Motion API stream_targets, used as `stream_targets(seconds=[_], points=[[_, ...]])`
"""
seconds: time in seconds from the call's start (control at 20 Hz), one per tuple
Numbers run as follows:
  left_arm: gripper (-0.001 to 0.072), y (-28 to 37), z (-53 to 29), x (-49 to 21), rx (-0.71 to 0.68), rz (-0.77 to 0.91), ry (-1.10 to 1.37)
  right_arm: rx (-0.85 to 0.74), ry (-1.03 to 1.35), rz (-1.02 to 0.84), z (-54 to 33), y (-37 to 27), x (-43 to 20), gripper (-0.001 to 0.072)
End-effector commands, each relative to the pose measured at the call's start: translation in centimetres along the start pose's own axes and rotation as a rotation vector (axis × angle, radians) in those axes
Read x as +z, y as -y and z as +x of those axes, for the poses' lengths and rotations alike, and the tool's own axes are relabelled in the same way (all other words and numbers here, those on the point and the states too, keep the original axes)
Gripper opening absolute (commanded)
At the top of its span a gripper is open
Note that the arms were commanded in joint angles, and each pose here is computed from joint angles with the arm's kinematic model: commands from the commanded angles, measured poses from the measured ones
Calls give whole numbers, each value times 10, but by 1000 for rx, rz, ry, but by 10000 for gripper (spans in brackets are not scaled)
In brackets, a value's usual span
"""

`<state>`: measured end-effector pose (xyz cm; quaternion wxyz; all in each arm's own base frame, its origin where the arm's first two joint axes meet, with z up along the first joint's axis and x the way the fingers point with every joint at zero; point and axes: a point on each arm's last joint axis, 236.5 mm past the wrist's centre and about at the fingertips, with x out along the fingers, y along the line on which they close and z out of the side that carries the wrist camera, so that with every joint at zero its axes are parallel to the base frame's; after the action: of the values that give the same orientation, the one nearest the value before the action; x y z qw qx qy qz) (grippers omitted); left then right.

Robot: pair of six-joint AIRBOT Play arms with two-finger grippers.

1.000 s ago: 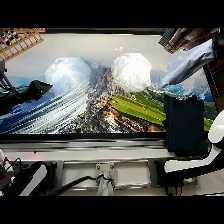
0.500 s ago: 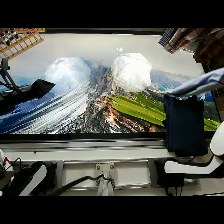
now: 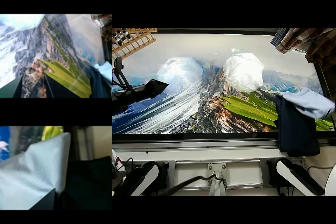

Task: Fold the clothes and pants, and hang the long-sleeved shirts on hangers.

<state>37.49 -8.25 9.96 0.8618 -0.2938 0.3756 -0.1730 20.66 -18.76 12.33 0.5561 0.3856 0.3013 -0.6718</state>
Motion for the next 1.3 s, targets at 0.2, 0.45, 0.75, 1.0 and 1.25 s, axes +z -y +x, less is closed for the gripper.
stream_targets(seconds=[0.2, 0.45, 0.75, 1.0, 1.25], points=[[289, 1, 0, -2, -3, 4, -8, -143, -6, -63, 51, 88, -36, 21], [289, 1, 0, -4, -4, 6, -17, -183, -10, -138, 64, 106, -44, 22], [289, 0, 0, -5, -2, 8, -22, -202, -19, -240, 79, 112, -54, 22], [289, 1, 0, -7, -5, 8, -30, -142, 1, -273, 67, 96, -41, 284], [290, 27, 3, -18, -56, 133, -78, 918, 125, -367, -90, -119, -19, 289]])
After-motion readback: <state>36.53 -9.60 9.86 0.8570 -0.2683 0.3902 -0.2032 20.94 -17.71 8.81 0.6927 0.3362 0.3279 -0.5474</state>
